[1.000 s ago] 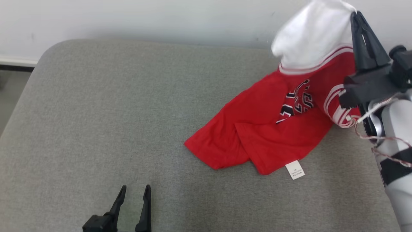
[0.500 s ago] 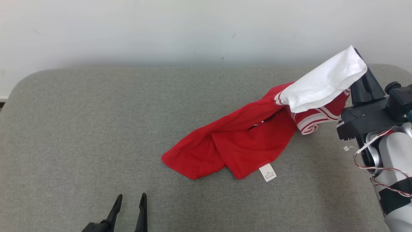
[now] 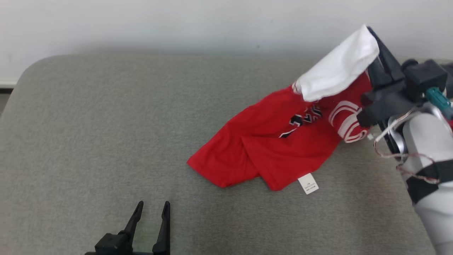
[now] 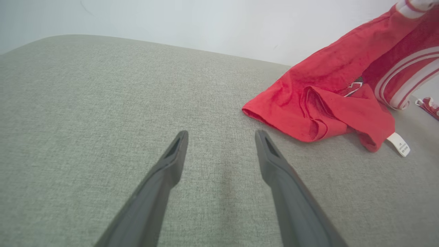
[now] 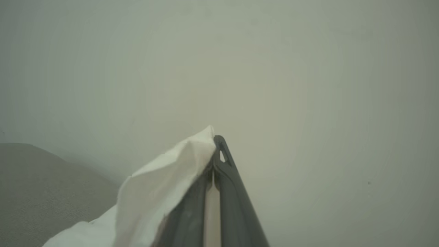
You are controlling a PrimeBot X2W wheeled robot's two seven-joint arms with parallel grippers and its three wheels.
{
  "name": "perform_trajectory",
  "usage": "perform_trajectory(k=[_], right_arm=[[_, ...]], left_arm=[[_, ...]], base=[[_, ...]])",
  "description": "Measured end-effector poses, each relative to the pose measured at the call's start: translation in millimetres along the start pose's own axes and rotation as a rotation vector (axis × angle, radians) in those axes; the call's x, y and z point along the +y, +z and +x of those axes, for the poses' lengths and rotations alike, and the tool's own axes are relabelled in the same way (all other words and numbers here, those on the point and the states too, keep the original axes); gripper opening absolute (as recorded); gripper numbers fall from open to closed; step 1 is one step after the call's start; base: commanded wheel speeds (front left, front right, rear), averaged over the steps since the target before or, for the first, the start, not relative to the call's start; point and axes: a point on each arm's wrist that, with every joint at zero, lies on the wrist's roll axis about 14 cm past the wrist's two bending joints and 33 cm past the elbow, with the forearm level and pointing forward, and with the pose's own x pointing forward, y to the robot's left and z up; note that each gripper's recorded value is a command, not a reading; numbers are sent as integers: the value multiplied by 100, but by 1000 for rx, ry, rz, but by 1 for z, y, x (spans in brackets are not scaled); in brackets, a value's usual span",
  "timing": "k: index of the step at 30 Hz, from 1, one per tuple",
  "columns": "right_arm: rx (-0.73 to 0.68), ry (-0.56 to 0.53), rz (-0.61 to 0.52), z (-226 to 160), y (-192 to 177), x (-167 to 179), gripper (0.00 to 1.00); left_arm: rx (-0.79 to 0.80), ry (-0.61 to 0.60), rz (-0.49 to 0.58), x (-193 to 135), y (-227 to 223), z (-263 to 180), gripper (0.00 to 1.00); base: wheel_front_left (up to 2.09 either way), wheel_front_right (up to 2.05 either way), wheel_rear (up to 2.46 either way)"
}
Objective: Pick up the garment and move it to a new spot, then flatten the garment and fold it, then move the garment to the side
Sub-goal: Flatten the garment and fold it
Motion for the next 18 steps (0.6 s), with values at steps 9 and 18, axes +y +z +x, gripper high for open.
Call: perform_trajectory(k=[9, 18], right_arm=[[28, 61, -110, 76, -8, 6, 0], [190, 82, -108, 121, -66, 28, 99]], left_arm=[[-6, 49, -25, 13, 3, 4, 100], [27, 162, -28, 41, -6, -14, 100]], base=[[0, 0, 0], [0, 0, 0]])
